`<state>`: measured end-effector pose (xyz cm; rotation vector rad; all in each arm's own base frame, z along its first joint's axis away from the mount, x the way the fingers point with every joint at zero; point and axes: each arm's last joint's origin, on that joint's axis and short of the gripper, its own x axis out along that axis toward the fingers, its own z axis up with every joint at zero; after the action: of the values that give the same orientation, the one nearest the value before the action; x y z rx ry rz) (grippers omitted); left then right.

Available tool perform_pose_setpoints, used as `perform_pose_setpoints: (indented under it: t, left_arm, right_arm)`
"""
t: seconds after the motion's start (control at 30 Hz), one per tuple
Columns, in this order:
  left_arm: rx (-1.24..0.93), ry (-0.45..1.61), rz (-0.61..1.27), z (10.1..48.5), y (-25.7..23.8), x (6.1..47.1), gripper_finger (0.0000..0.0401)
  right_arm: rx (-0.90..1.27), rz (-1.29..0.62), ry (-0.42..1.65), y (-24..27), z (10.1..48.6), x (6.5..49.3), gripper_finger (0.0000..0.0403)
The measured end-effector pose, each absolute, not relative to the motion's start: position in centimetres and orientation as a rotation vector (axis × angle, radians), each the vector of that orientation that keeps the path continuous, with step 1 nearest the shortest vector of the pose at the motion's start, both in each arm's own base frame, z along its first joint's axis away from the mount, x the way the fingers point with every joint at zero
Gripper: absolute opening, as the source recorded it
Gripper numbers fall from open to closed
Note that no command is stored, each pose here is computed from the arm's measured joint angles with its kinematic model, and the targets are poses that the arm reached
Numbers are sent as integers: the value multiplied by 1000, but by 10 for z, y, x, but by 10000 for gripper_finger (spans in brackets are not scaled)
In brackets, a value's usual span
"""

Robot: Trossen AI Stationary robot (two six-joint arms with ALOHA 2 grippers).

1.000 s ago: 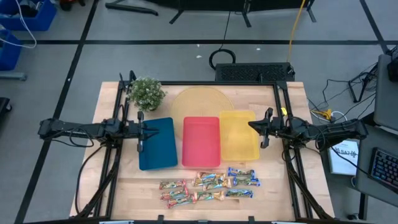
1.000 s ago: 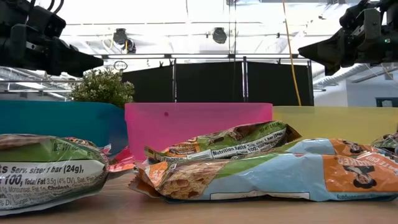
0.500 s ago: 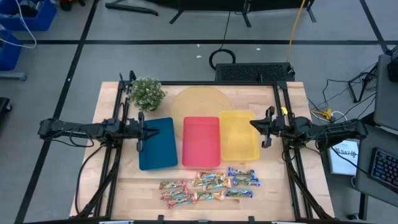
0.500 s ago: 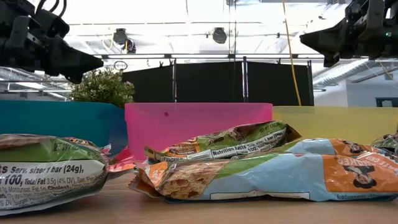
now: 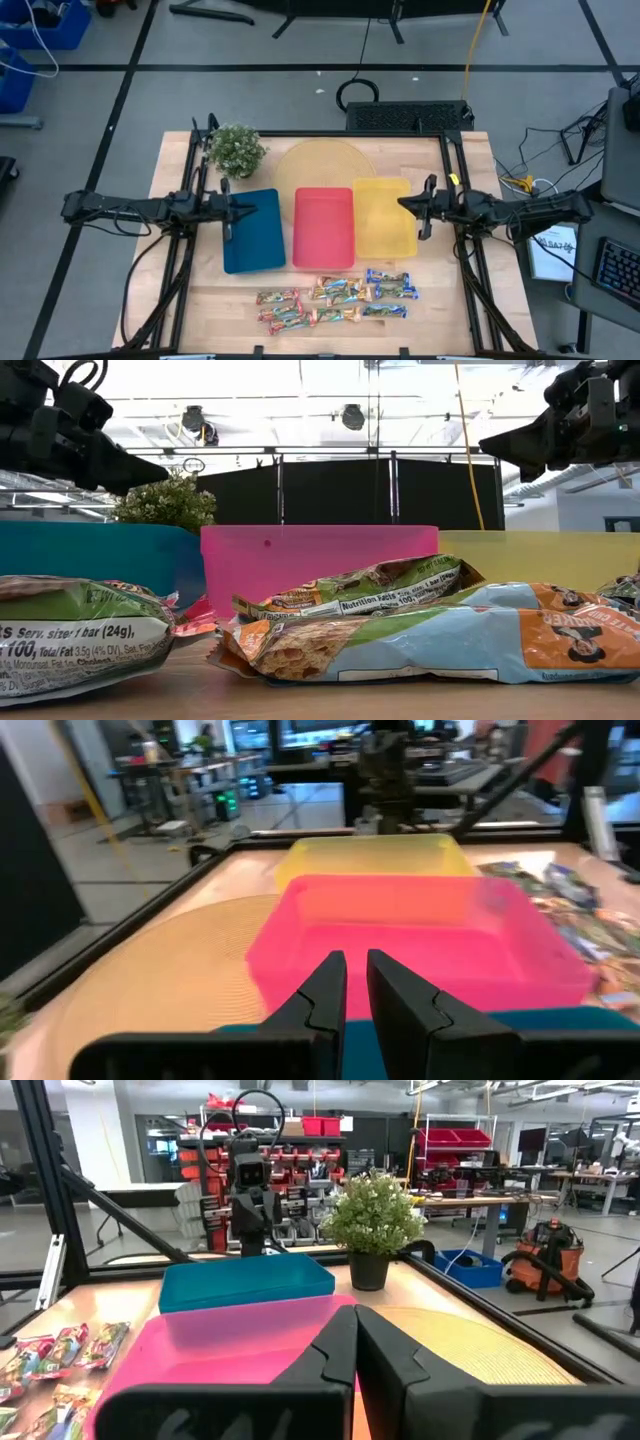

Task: Pick and place Granola Bars by type
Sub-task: Put the top red granola bar into the blue bin

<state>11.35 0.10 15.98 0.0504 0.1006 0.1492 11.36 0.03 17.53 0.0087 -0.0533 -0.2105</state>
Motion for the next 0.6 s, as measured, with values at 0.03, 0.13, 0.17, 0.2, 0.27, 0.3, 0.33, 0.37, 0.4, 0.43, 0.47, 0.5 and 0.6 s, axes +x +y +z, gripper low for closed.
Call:
perform_pose_setpoints:
  t: [0.03, 0.13, 0.17, 0.2, 0.27, 0.3, 0.33, 0.37, 0.4, 0.43, 0.47, 0.5, 0.6]
  left_arm:
    - [40, 100, 164, 160, 1, 113, 51]
    - [41, 99, 178, 160, 2, 113, 51]
    - [52, 99, 177, 160, 2, 113, 51]
    - [62, 101, 177, 160, 2, 113, 51]
    - [66, 101, 176, 160, 2, 113, 51]
    - [64, 101, 173, 160, 2, 113, 51]
    - [59, 100, 168, 160, 2, 113, 51]
    - [40, 93, 166, 160, 1, 113, 51]
    - [15, 82, 160, 162, 0, 114, 51]
    - [2, 74, 138, 165, -2, 114, 51]
    - [2, 62, 97, 169, -5, 114, 51]
    - [5, 49, 59, 175, -8, 115, 51]
    - [7, 37, 23, 190, -18, 117, 52]
  right_arm:
    - [8, -211, -48, 0, 175, 114, 0]
    - [5, -211, -36, 0, 174, 115, 0]
    - [4, -211, -34, 0, 173, 115, 0]
    - [3, -211, -32, 0, 173, 115, 0]
    - [2, -212, -33, 0, 173, 115, 0]
    - [2, -212, -33, 0, 173, 115, 0]
    - [2, -212, -34, 0, 174, 115, 0]
    - [3, -212, -39, 0, 174, 115, 0]
    - [4, -212, -43, 0, 174, 115, 0]
    - [1, -212, -43, 0, 174, 115, 0]
    - [-3, -212, -42, 0, 174, 115, 0]
    - [-5, -212, -40, 0, 174, 115, 0]
    - [-5, -212, -37, 0, 174, 115, 0]
